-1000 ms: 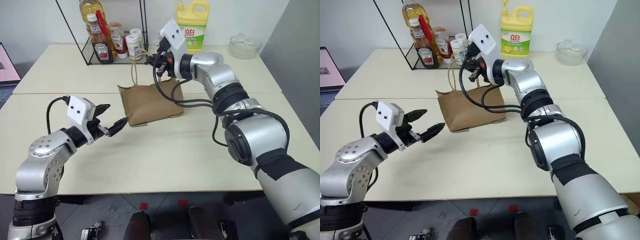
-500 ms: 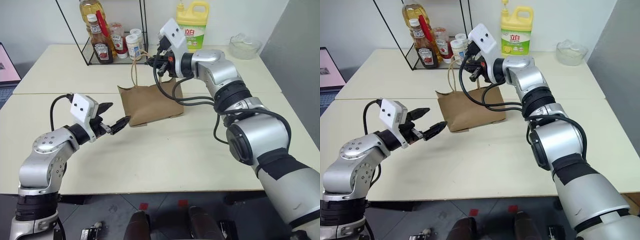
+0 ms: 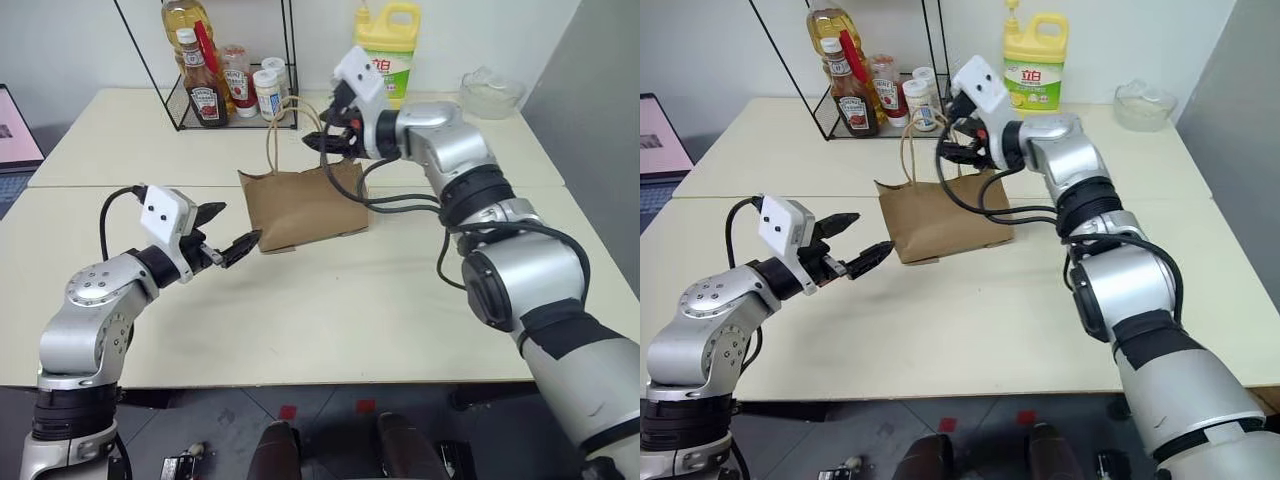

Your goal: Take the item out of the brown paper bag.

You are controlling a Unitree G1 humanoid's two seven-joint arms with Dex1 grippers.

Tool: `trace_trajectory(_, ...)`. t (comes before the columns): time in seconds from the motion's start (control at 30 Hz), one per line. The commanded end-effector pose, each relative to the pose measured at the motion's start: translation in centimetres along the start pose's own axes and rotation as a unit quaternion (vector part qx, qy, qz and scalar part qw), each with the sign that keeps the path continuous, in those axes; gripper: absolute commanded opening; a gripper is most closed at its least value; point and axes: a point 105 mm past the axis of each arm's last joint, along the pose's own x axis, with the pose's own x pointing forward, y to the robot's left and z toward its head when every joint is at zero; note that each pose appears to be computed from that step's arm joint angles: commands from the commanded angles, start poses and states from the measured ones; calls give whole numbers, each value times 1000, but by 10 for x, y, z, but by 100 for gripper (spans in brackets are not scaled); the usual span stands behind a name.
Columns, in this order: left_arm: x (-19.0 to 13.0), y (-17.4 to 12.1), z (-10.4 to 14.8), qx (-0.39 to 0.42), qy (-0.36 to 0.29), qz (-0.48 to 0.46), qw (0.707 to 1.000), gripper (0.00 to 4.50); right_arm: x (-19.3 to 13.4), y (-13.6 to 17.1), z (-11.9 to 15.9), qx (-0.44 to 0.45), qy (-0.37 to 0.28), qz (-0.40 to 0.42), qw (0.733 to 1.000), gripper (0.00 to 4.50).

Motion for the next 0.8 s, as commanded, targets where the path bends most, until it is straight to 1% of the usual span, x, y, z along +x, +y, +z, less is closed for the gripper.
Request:
trace_trajectory(0.03,1,-1,24,29,-31,0,999,450,-34,0,11,-31,-23,11,999,271)
trace_trajectory(0.1,1,3,29,31,-37,0,999,450,-59,9,1,-44,-14,13,999,271)
trace_trajectory(0.13,0,5,33,33,-39,-4,999,450,-73,18,-5,-44,-10,22,999,271)
trace_trajectory(0.2,0,8,37,37,-42,-9,998,450,-90,34,-11,-42,-4,41,998,271)
trace_trajectory(0.23,-1,11,41,38,-46,-9,998,432,-104,46,-13,-34,-9,54,998,273)
trace_trajectory(0.3,-1,26,53,46,-53,-1,998,388,-129,73,-13,-6,-25,71,997,274)
trace_trajectory(0.33,-1,34,58,52,-56,9,997,364,-136,83,-13,2,-27,72,997,274)
trace_trajectory(0.5,11,70,70,71,-52,47,995,200,-141,105,-16,36,-33,36,998,274)
trace_trajectory(0.7,40,91,79,118,-40,64,990,5,-139,118,-23,53,-27,12,998,274)
trace_trajectory(0.8,57,101,82,140,-28,74,987,2,-139,124,-24,59,-27,8,998,274)
